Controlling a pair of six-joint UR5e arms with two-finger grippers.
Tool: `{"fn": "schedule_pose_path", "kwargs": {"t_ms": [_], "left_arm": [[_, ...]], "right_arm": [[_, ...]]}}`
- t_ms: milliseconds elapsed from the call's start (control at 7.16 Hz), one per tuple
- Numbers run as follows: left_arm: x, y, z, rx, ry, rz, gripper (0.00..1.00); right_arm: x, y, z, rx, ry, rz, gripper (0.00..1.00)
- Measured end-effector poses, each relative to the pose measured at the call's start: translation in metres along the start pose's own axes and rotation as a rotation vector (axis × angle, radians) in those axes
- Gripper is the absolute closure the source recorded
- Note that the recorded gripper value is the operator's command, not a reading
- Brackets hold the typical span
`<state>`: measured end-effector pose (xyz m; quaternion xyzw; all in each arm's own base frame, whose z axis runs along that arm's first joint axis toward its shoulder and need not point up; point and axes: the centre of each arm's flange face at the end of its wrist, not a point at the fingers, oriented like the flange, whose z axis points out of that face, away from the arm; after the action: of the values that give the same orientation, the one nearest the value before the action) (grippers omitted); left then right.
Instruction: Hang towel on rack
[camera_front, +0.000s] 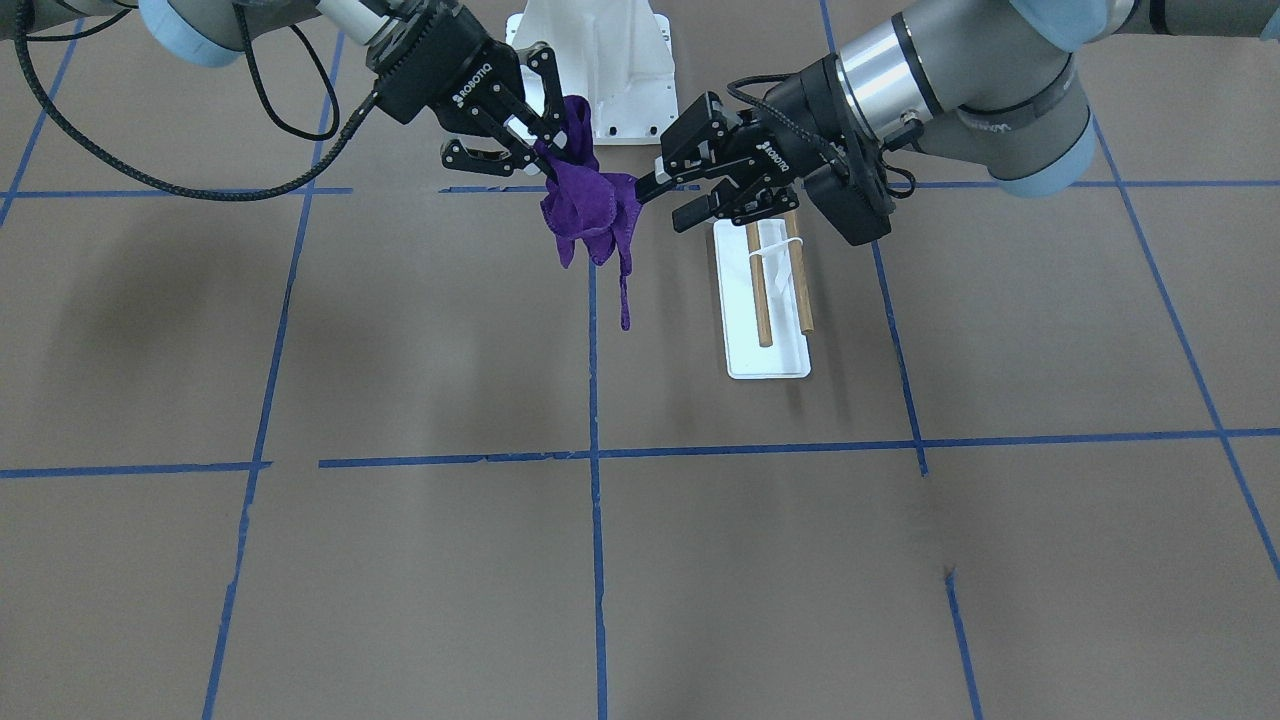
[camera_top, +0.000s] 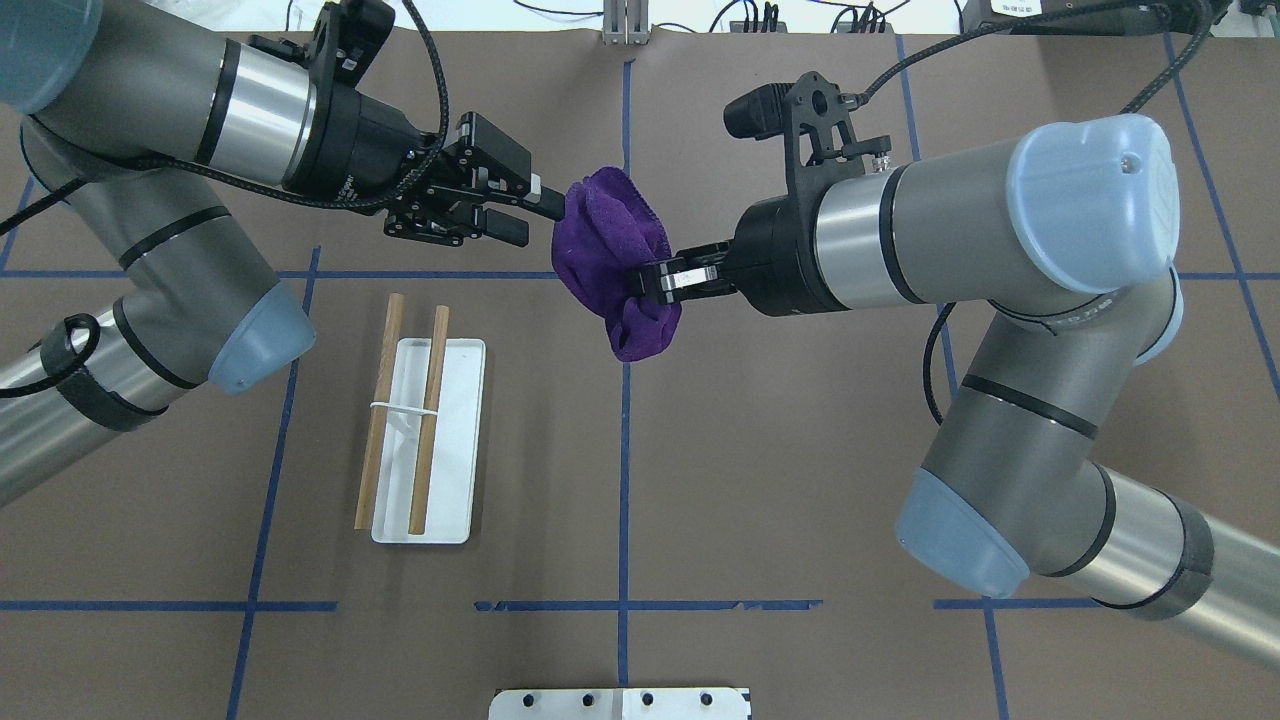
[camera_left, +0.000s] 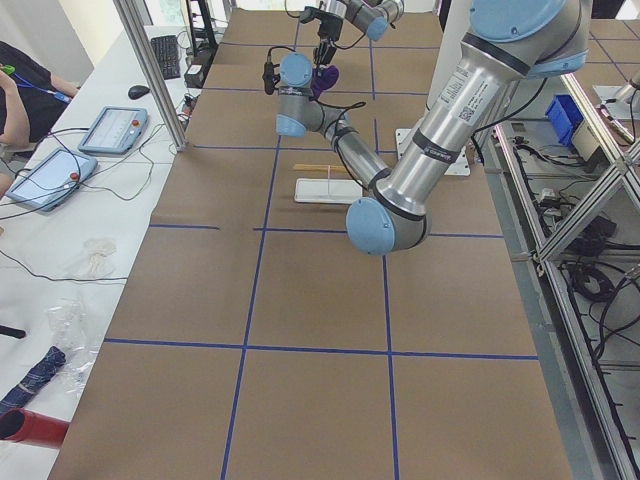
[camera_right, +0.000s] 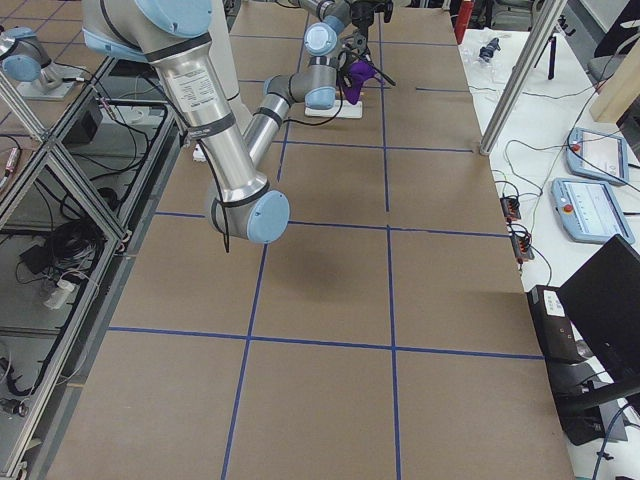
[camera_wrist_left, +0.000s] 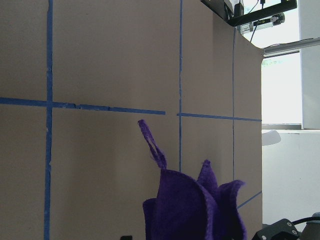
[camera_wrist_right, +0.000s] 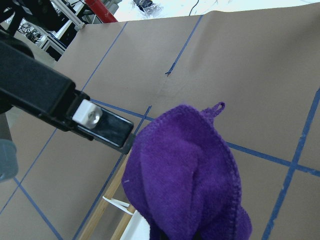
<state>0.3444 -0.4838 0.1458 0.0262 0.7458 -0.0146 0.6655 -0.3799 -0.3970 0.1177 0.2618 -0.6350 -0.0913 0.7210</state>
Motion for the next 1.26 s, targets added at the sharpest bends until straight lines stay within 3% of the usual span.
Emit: {"fn": "schedule_pose_path", "kwargs": {"t_ms": [419,838,1257], "left_arm": [[0.0061,0.0025,0.0026,-0.006,0.008,0.007,0.45],[0.0093,0.0069,0.0056,-0.015,0.014,0.01,0.54],[0.0113,0.0097,0.0058,-0.02,0.019,0.013,0.54]], "right_arm": [[-0.0005,0.0006,0.0006,-0.001,-0.001,0.001,1.0],[-0.0024,0.0012,0.0001,-0.002,-0.005,-0.001,1.0],[-0.004,0.0014,-0.0005,-0.001,-0.009,-0.002,1.0]]}}
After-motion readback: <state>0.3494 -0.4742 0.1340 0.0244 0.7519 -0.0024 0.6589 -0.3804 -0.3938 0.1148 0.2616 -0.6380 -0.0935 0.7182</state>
